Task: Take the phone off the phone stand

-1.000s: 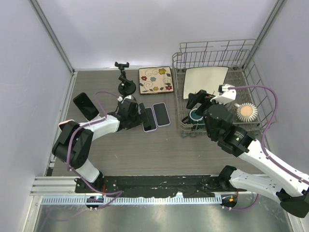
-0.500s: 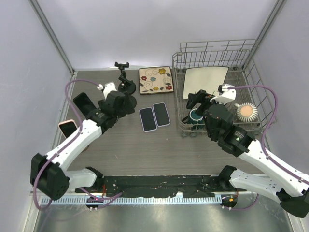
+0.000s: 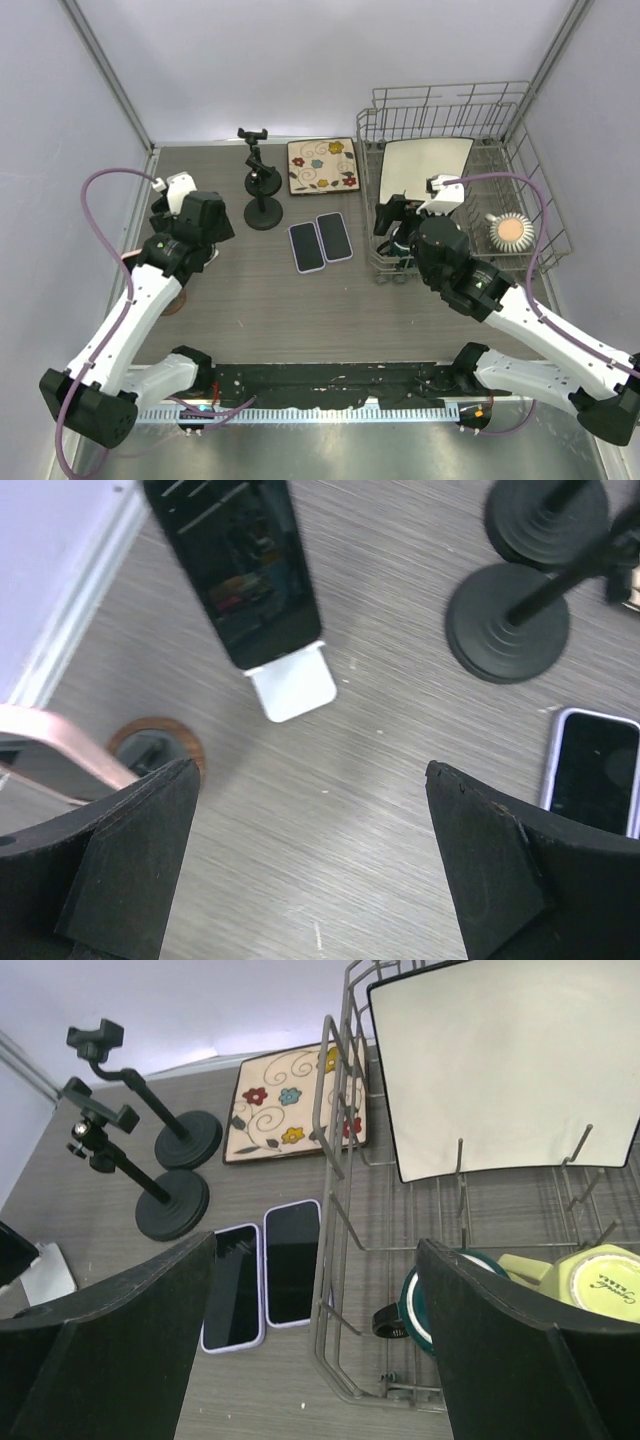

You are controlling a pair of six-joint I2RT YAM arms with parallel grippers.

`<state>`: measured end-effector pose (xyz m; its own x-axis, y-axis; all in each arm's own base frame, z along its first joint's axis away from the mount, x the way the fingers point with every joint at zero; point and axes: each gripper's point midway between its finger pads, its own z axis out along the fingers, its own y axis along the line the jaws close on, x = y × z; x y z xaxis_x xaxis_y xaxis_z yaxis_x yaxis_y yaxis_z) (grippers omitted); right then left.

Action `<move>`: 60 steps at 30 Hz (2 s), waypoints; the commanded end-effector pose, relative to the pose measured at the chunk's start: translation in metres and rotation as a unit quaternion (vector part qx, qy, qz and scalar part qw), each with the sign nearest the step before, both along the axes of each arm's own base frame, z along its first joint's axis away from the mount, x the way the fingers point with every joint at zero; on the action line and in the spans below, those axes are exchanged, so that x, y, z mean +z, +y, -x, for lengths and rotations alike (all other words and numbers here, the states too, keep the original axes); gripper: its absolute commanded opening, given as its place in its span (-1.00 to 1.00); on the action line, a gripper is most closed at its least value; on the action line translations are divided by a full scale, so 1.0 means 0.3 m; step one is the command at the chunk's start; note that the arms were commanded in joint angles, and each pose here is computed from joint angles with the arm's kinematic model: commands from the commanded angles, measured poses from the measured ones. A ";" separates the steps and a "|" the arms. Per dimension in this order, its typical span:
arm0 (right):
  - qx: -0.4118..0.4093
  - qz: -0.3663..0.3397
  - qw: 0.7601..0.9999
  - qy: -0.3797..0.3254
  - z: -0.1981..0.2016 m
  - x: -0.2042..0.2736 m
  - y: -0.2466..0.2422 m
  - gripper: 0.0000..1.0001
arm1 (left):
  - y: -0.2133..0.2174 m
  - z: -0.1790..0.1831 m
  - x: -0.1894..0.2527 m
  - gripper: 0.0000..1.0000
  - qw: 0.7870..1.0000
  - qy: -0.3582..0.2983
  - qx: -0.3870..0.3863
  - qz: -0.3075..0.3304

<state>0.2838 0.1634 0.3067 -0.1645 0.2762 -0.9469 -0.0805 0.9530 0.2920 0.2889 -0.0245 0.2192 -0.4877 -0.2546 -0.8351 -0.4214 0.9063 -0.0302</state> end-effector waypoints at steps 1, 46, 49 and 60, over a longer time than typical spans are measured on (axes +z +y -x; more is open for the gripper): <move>0.031 0.000 0.999 -0.019 -0.015 0.013 0.049 0.73 | 0.132 0.065 0.108 1.00 0.998 -0.010 0.045 -0.032; 0.147 0.001 0.988 -0.043 0.120 -0.020 0.118 0.71 | 0.509 0.115 -0.030 0.99 0.995 0.032 0.040 -0.083; 0.149 0.004 0.988 -0.041 0.119 -0.024 0.125 0.71 | 0.495 0.107 -0.064 0.99 0.996 0.038 0.030 -0.072; 0.153 0.010 0.987 -0.040 0.122 -0.035 0.132 0.69 | 0.500 0.108 -0.124 1.00 0.996 0.053 0.031 -0.069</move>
<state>0.2461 0.2003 0.2846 -0.1992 0.1854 -0.9623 -0.3761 0.8923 0.2497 0.2480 0.1232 0.1788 -0.5840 -0.1953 -0.7879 -0.4780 0.8673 0.1393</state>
